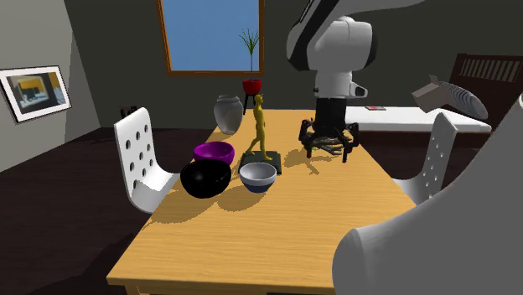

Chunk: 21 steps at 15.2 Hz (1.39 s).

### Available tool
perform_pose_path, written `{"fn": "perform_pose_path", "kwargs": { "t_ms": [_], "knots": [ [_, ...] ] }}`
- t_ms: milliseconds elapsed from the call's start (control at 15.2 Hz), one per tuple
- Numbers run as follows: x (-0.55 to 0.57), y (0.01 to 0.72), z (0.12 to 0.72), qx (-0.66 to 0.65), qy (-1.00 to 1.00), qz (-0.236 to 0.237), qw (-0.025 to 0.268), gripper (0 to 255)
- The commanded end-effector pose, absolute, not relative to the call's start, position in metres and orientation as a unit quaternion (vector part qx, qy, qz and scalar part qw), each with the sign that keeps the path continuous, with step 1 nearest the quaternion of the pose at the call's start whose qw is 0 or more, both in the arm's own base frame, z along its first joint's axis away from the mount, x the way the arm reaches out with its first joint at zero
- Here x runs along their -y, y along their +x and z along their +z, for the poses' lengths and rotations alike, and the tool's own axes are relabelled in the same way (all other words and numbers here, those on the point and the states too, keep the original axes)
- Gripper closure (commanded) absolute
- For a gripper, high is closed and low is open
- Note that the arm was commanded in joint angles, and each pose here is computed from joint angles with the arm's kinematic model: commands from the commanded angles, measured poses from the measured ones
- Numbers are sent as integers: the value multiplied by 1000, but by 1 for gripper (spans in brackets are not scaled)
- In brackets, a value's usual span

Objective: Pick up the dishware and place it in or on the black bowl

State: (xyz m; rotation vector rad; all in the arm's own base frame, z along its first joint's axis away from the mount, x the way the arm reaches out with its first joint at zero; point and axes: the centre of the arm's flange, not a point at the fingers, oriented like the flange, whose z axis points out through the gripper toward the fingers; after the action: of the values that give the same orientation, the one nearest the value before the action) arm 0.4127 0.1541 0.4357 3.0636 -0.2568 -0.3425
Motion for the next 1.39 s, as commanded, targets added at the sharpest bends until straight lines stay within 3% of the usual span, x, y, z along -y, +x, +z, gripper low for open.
{"fn": "perform_pose_path", "kwargs": {
  "t_ms": [0, 1320],
  "knots": [
    [-172, 428, 423, 86, 990, -109, 22, 0],
    [-331, 552, 319, 109, 989, -98, 13, 0]
  ]
}}
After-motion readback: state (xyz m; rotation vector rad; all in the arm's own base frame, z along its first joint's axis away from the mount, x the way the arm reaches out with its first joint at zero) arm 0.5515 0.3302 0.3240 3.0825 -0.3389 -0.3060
